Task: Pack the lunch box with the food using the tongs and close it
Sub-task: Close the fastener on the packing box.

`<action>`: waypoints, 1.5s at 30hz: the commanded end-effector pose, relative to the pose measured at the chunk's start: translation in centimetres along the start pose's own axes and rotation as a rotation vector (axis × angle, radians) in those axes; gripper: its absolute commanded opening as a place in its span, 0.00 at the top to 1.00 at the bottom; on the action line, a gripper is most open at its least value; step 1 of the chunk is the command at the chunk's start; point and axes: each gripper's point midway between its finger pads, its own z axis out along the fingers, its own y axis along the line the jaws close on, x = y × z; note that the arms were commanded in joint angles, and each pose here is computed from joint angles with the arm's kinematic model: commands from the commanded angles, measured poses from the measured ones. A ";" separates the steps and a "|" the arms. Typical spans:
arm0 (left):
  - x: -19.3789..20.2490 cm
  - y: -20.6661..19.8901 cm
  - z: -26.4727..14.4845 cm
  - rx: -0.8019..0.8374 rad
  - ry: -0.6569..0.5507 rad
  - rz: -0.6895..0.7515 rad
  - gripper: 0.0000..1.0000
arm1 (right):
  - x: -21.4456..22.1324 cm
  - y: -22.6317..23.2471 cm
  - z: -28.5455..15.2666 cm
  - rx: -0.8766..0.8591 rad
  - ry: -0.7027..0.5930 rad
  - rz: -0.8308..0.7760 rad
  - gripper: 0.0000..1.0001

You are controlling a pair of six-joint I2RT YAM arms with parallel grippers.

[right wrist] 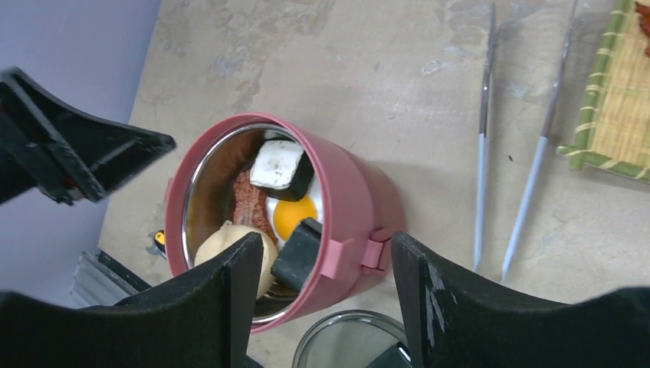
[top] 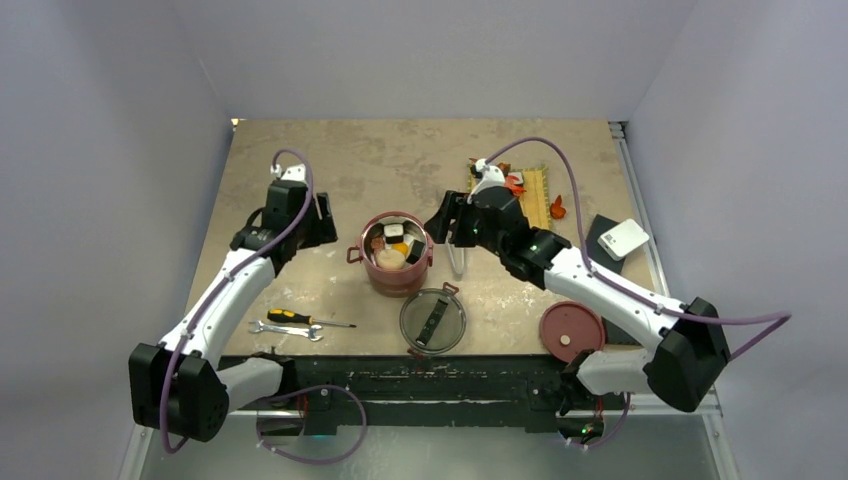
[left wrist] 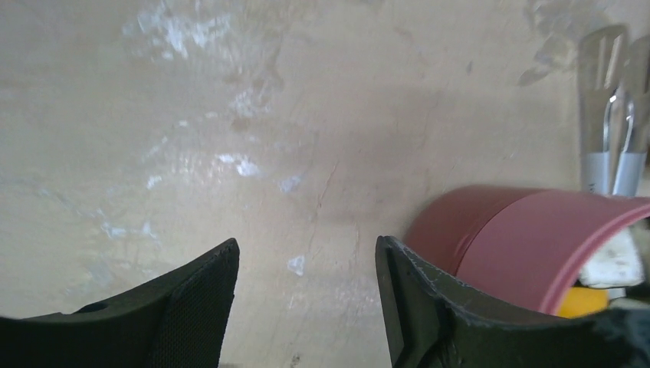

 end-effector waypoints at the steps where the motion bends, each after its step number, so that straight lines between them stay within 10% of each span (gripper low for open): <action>1: 1.0 -0.7 0.6 0.050 -0.029 -0.088 0.37 | -0.2 0.8 0.7 0.037 0.003 -0.012 0.36; 45: 5.3 -2.7 2.8 0.106 0.007 -0.125 0.74 | 3.6 0.5 3.7 0.191 0.090 -0.120 0.44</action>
